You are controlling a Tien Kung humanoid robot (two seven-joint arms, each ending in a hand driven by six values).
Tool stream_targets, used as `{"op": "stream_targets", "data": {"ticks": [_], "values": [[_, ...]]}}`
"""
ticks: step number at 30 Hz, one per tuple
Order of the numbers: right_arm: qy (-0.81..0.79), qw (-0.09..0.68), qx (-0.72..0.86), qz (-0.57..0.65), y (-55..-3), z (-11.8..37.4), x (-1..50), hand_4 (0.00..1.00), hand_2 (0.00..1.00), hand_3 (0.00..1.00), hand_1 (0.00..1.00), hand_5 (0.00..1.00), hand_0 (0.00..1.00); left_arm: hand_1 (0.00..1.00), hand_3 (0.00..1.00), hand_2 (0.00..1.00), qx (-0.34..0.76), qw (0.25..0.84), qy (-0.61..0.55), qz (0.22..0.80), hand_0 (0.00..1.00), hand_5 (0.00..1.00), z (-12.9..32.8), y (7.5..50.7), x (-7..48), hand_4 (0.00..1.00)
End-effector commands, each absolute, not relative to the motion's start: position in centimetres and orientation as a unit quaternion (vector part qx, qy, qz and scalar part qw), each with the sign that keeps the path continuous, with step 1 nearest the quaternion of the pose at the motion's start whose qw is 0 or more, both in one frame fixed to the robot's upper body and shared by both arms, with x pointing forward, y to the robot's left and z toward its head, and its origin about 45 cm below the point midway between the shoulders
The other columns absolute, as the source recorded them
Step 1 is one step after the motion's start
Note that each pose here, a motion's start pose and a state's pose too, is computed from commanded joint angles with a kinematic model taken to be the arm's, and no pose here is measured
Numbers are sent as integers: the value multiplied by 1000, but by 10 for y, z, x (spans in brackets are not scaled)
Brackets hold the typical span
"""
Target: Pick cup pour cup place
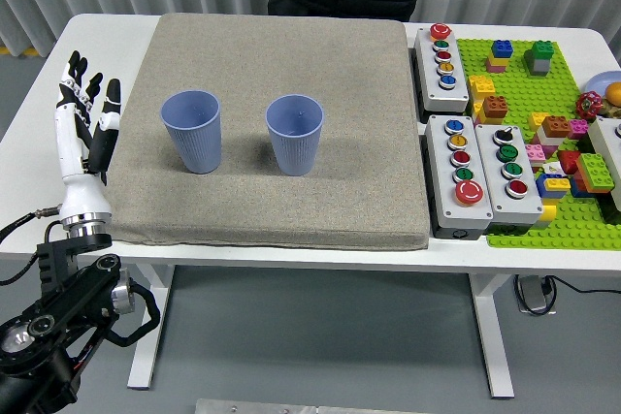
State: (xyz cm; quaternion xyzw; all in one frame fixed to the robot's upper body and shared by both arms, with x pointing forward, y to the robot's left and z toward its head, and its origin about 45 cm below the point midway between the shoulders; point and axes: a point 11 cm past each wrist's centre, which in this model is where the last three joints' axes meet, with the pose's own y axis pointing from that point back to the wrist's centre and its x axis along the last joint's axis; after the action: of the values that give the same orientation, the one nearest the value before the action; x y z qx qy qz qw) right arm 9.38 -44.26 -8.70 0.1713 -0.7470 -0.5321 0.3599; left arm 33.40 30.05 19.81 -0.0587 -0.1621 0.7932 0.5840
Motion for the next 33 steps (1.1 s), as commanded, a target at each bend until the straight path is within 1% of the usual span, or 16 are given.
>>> {"op": "stream_targets", "data": {"ticks": [6, 7, 9, 21, 33], "values": [[-747, 360, 171, -532, -442, -87, 95, 2, 556, 550, 609, 192, 670, 849, 957, 974, -90, 611, -106, 780, 855, 998, 199, 289, 336, 761], [-747, 360, 171, -532, -442, -87, 95, 2, 556, 550, 609, 192, 669, 854, 943, 965, -92, 616, -103, 776, 867, 998, 199, 286, 336, 713], [-747, 360, 171, -532, -442, -87, 95, 2, 556, 550, 609, 192, 669, 854, 943, 965, -95, 620, -100, 773, 867, 998, 200, 281, 337, 713], [-747, 361, 170, -532, -442, -87, 93, 2, 556, 550, 609, 192, 669, 864, 930, 962, -90, 622, -99, 771, 874, 998, 200, 280, 339, 708], [-744, 365, 171, -533, -440, -89, 89, 2, 556, 550, 609, 191, 669, 867, 925, 962, -129, 610, -102, 775, 883, 998, 216, 271, 337, 707]]}}
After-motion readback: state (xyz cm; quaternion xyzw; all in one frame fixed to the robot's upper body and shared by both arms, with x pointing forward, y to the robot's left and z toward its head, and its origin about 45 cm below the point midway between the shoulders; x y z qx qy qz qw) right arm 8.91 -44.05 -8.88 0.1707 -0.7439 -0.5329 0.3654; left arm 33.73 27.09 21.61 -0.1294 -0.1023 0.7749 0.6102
